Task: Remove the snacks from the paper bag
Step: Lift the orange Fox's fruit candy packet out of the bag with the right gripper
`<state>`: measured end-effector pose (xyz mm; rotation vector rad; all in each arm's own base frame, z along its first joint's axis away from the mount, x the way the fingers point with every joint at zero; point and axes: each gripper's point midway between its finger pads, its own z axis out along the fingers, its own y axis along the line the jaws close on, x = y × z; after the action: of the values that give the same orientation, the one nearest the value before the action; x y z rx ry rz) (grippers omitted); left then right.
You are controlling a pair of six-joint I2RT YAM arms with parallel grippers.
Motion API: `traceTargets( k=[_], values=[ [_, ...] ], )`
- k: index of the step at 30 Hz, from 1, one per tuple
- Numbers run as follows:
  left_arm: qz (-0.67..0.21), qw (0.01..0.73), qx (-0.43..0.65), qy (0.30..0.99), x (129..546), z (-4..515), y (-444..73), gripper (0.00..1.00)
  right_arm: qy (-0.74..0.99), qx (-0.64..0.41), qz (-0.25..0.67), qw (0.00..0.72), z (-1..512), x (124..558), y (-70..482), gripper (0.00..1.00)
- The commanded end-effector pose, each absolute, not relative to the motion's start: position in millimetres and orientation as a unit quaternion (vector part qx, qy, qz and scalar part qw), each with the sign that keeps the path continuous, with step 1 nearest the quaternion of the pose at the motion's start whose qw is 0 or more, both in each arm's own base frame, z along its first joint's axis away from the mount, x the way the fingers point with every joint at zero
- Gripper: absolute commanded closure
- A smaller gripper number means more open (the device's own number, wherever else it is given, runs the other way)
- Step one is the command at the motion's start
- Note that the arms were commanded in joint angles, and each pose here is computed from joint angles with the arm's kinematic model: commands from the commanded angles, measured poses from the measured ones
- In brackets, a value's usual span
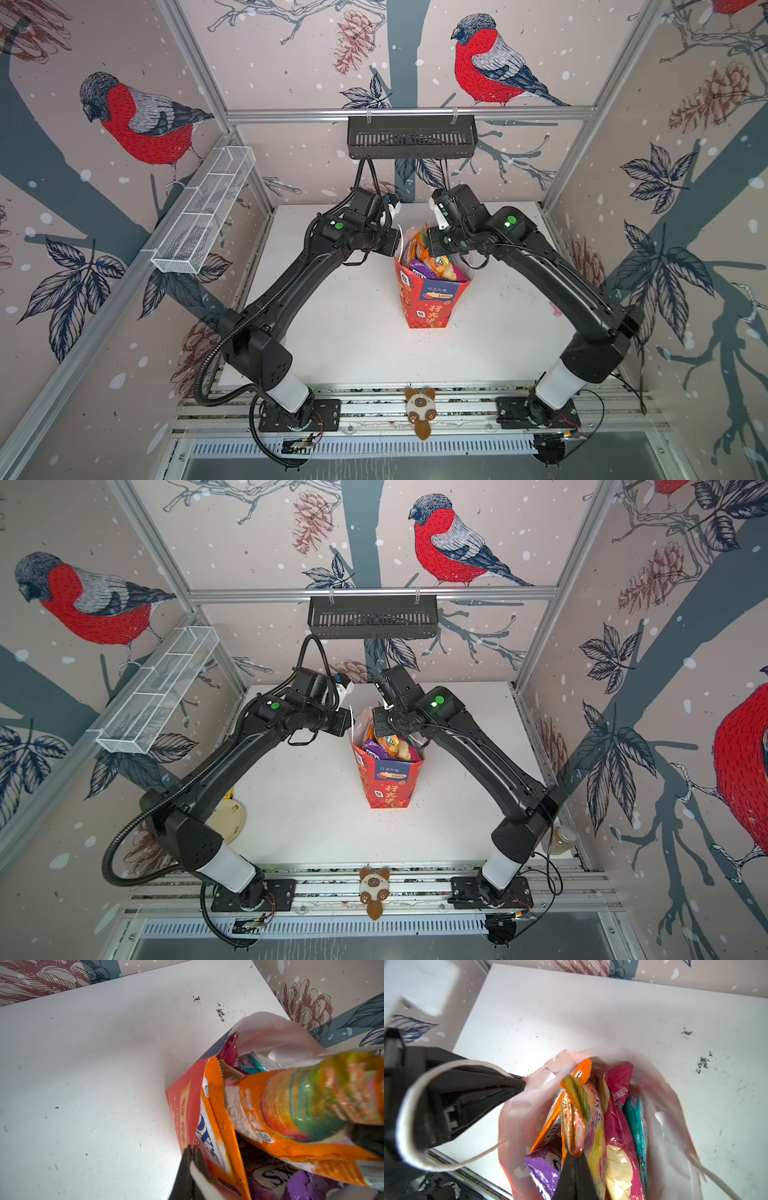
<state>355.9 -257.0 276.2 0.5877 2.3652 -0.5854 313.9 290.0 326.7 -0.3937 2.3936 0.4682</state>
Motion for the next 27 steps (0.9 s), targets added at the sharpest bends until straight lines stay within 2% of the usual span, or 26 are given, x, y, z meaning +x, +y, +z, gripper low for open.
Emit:
traceTargets(
  k=[1,9,14,17,22,27],
  values=[
    [-0.221,0.33,0.228,0.889,361.4,280.7,-258.5,1.0,0.87,-0.146,0.251,0.399,370.6,327.8,304.3,1.0],
    [-0.224,0.341,0.219,0.886,365.9,285.0,-259.6,1.0,0.779,-0.138,0.345,0.504,462.4,323.3,284.1,1.0],
    [-0.217,0.348,0.216,0.886,368.5,288.1,-256.7,1.0,0.706,-0.097,0.371,0.596,527.6,310.7,233.0,1.0],
    [-0.215,0.349,0.214,0.887,368.9,287.6,-255.5,1.0,0.676,-0.043,0.346,0.649,554.0,301.4,183.6,1.0],
    [-0.214,0.352,0.211,0.887,368.8,289.6,-253.4,1.0,0.714,0.046,0.233,0.659,534.4,304.9,118.5,1.0],
    [-0.211,0.355,0.209,0.886,369.1,291.8,-251.8,1.0,0.797,0.096,0.092,0.589,462.3,323.7,77.7,1.0]
  ],
)
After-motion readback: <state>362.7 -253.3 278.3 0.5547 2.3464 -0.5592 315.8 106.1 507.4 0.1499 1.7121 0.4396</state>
